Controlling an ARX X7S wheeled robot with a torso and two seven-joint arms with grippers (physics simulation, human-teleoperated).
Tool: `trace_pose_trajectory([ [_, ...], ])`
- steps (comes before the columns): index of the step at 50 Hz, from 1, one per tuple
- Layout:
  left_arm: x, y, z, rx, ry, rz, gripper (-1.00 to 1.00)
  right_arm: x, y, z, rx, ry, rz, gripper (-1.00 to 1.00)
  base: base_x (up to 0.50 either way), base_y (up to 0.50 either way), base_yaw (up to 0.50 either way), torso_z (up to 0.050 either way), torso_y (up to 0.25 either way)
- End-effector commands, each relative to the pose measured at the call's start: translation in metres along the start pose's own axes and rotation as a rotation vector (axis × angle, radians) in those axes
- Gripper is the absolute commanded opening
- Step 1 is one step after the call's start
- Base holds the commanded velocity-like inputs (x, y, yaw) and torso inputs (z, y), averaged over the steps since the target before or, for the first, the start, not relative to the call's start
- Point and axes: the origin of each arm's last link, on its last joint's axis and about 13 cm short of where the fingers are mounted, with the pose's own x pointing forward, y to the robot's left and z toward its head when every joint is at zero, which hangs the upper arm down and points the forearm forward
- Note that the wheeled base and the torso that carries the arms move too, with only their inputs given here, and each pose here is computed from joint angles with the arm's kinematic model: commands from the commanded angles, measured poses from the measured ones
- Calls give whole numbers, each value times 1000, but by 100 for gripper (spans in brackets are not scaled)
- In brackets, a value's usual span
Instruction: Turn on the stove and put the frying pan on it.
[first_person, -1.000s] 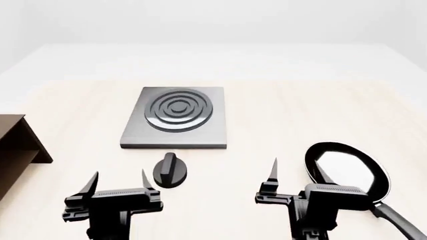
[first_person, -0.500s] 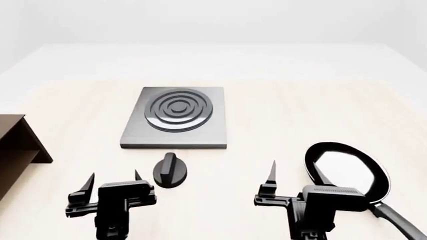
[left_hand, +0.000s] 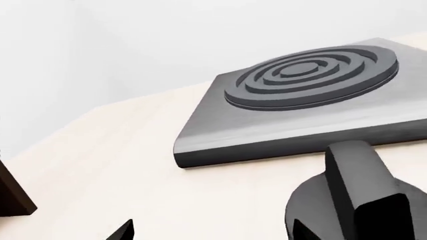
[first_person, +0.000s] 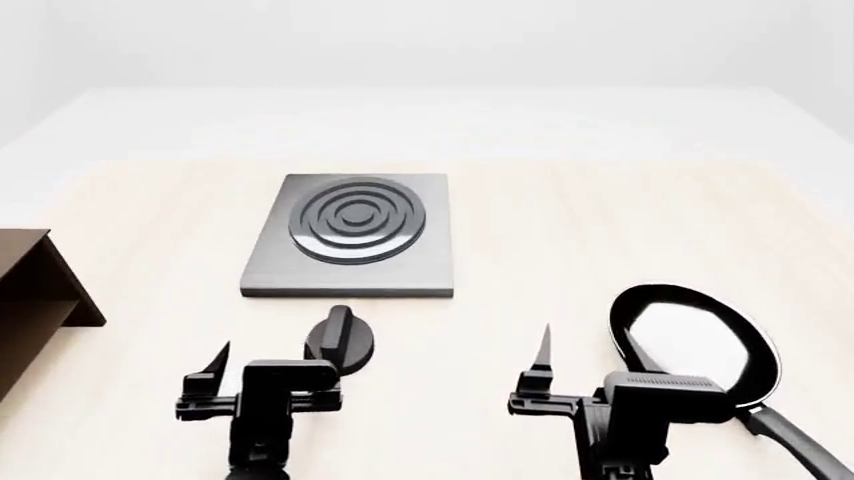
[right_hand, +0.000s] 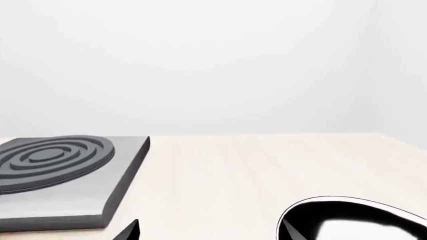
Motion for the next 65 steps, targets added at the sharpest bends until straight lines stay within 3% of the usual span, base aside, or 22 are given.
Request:
trace_pose_trajectory([
  [1, -1, -14, 2, 14, -12, -87, 100, -3, -1, -8, 5, 18, 14, 100, 0, 0, 0, 0, 0],
  [16, -5, -28, 10, 5, -31, -171, 100, -4, -2, -9, 5, 21, 8, 100, 0, 0, 0, 0, 0],
  [29, -21, -29, 25, -18, -74, -233, 100, -3, -3, -10, 0, 22, 2, 100, 0, 0, 0, 0, 0],
  [42, -52, -4, 62, -118, -108, -254, 100, -3, -2, -10, -16, 32, -7, 100, 0, 0, 0, 0, 0],
  [49, -60, 8, 71, -117, -132, -227, 100, -1, -5, -5, -1, 30, -11, 100, 0, 0, 0, 0, 0],
  [50, -61, 9, 72, -111, -132, -222, 100, 1, -5, -4, -40, 35, -21, 100, 0, 0, 0, 0, 0],
  [60, -64, 22, 76, -114, -125, -192, 100, 8, -15, 21, -96, -6, -25, 100, 0, 0, 0, 0, 0],
  [65, -63, 28, 75, -104, -130, -163, 100, 10, -23, 40, -85, 41, 63, 100, 0, 0, 0, 0, 0],
])
